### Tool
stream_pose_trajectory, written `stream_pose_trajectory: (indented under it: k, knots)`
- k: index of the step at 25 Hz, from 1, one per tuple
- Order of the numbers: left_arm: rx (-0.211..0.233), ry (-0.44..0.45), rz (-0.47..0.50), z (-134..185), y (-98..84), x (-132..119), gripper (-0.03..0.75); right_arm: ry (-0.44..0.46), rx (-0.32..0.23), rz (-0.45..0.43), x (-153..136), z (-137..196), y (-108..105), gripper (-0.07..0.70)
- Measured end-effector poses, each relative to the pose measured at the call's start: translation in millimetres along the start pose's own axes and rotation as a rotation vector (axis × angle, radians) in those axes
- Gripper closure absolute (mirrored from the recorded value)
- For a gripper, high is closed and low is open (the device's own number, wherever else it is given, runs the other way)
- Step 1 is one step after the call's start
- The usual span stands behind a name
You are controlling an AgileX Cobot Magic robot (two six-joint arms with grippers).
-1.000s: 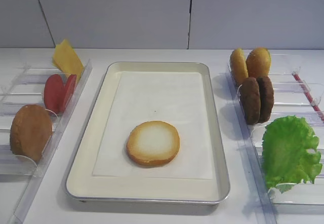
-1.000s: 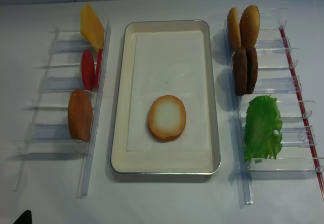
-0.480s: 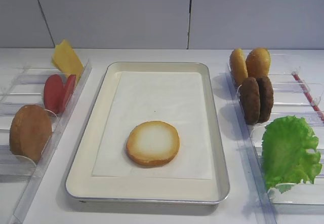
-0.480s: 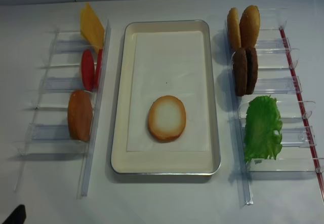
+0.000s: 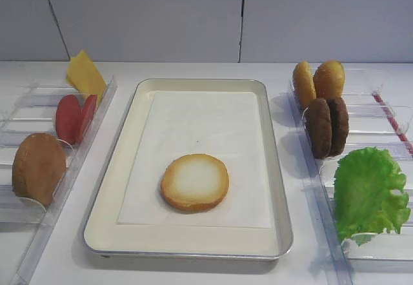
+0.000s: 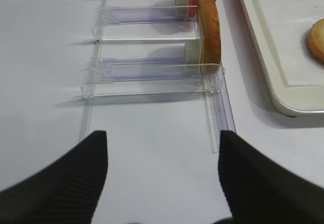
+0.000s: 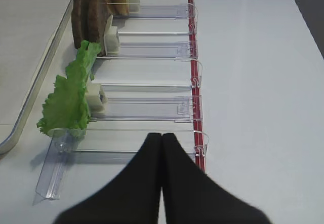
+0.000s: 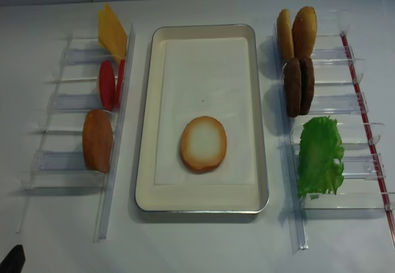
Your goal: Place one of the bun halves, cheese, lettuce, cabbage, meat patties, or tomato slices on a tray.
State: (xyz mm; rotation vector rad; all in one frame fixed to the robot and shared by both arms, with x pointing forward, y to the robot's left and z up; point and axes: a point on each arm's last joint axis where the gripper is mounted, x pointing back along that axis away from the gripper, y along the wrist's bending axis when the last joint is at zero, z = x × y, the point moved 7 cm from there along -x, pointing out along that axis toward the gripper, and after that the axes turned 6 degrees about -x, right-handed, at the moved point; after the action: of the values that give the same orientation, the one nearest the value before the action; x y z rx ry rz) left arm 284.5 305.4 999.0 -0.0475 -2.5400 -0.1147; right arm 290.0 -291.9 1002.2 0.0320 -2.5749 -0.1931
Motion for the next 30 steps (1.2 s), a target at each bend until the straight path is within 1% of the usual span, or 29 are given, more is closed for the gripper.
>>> stream_pose_trajectory:
  k: [30]
  knots:
    - [0.000, 0.000, 0.000, 0.0, 0.0, 0.0, 0.246, 0.000, 0.002, 0.000, 0.0, 0.0, 0.0, 0.659]
